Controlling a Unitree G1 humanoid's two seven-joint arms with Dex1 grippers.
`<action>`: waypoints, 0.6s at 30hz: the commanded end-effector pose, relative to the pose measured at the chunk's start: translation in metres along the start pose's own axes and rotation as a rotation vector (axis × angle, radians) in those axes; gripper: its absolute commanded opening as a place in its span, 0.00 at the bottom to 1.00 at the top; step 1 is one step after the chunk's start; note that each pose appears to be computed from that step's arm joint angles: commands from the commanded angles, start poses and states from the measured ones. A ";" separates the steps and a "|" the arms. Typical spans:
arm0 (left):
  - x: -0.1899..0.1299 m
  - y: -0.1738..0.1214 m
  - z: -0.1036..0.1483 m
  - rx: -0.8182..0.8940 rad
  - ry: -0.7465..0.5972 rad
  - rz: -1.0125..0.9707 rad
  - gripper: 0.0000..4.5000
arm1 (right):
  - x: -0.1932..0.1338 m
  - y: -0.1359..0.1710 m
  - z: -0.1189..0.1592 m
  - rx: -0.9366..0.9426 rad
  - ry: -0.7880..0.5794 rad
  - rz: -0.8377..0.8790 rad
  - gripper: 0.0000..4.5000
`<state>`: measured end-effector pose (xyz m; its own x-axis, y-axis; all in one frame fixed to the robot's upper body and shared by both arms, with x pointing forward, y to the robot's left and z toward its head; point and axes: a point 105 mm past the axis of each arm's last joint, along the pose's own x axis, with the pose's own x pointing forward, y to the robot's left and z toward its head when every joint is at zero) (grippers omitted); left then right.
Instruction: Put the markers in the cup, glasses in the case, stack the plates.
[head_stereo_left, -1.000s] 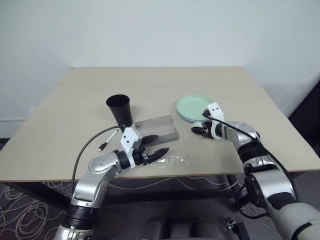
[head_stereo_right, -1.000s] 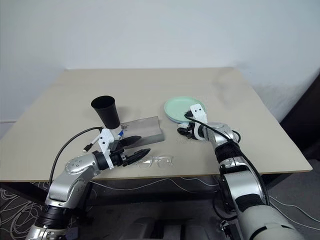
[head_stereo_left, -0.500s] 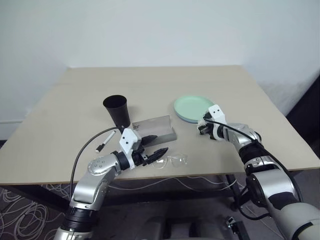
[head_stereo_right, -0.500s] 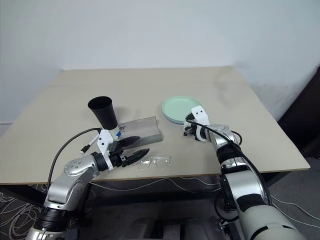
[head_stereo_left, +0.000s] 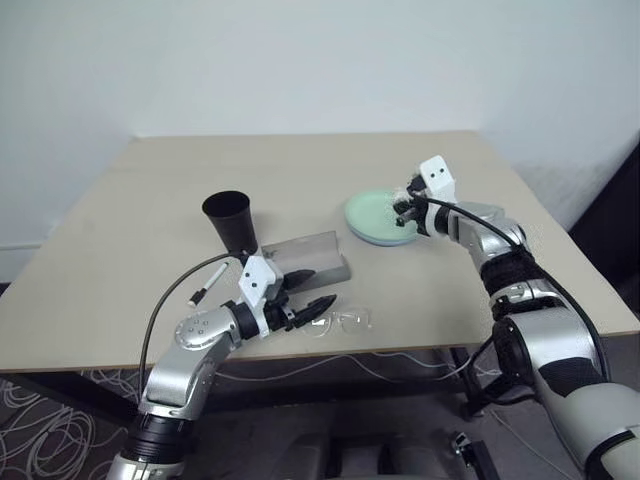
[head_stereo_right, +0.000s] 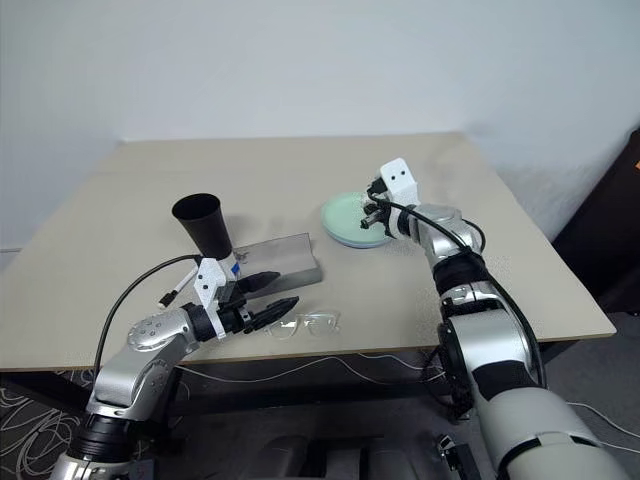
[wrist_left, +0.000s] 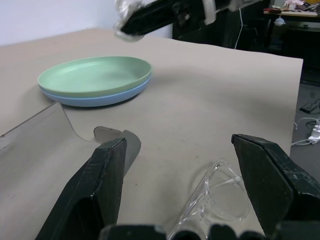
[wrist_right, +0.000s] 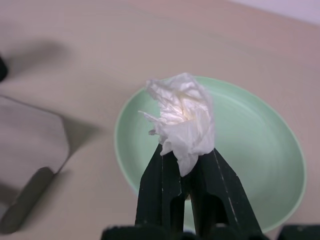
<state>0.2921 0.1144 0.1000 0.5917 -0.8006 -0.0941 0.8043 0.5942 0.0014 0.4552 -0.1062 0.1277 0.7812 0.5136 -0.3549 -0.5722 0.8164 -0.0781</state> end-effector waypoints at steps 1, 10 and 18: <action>0.002 0.000 0.014 0.040 -0.041 -0.007 0.79 | 0.001 -0.008 0.007 0.029 -0.033 -0.044 0.24; -0.001 0.000 0.014 0.039 -0.040 0.001 0.79 | -0.001 -0.015 0.008 0.038 -0.086 -0.062 0.94; -0.002 0.002 0.016 0.061 0.009 -0.064 0.79 | -0.025 -0.005 -0.006 -0.131 -0.150 0.145 0.94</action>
<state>0.2906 0.1161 0.0996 0.5674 -0.8142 -0.1234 0.8212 0.5706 0.0109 0.4440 -0.1249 0.1137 0.7569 0.5879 -0.2854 -0.6347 0.7654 -0.1066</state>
